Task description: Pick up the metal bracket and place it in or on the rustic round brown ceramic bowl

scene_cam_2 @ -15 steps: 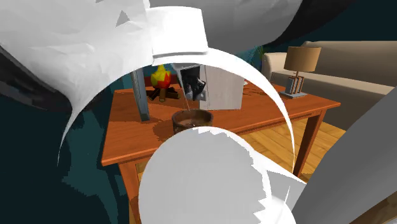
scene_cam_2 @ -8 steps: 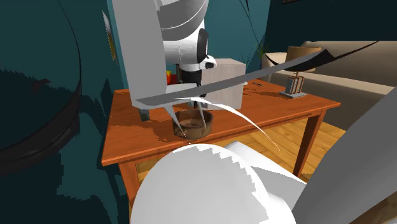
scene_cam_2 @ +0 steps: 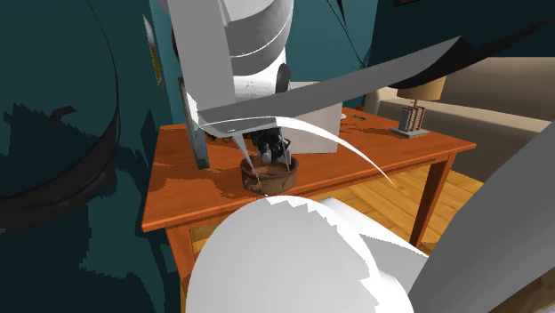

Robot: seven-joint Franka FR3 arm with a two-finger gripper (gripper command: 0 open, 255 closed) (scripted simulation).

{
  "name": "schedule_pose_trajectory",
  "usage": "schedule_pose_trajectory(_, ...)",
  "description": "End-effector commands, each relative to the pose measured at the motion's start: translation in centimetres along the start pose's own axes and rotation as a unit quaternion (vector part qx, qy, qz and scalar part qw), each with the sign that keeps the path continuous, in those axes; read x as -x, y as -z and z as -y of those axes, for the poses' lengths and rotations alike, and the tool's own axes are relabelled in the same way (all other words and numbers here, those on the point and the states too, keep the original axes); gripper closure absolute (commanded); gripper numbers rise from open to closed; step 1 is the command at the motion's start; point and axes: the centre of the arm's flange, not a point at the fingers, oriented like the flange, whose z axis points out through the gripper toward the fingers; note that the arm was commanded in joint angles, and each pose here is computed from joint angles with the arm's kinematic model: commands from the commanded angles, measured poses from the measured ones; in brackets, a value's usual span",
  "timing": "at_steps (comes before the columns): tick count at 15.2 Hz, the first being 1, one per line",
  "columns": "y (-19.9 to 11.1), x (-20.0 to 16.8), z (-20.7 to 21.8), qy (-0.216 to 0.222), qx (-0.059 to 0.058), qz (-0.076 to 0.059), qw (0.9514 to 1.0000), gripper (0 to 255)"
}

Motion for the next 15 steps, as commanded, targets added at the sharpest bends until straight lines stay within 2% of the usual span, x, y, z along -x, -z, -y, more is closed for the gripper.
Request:
schedule_pose_trajectory(1,-0.5,0.1,-0.1,0.0,0.0,0.0,1.0,255)
schedule_pose_trajectory(8,-0.5,0.1,-0.1,0.0,0.0,0.0,1.0,255)
schedule_pose_trajectory(9,-0.5,0.1,-0.1,0.0,0.0,0.0,1.0,0)
schedule_pose_trajectory(14,-0.5,0.1,-0.1,0.0,0.0,0.0,1.0,0)
schedule_pose_trajectory(15,0.9,0.1,-0.1,0.0,0.0,0.0,1.0,0)
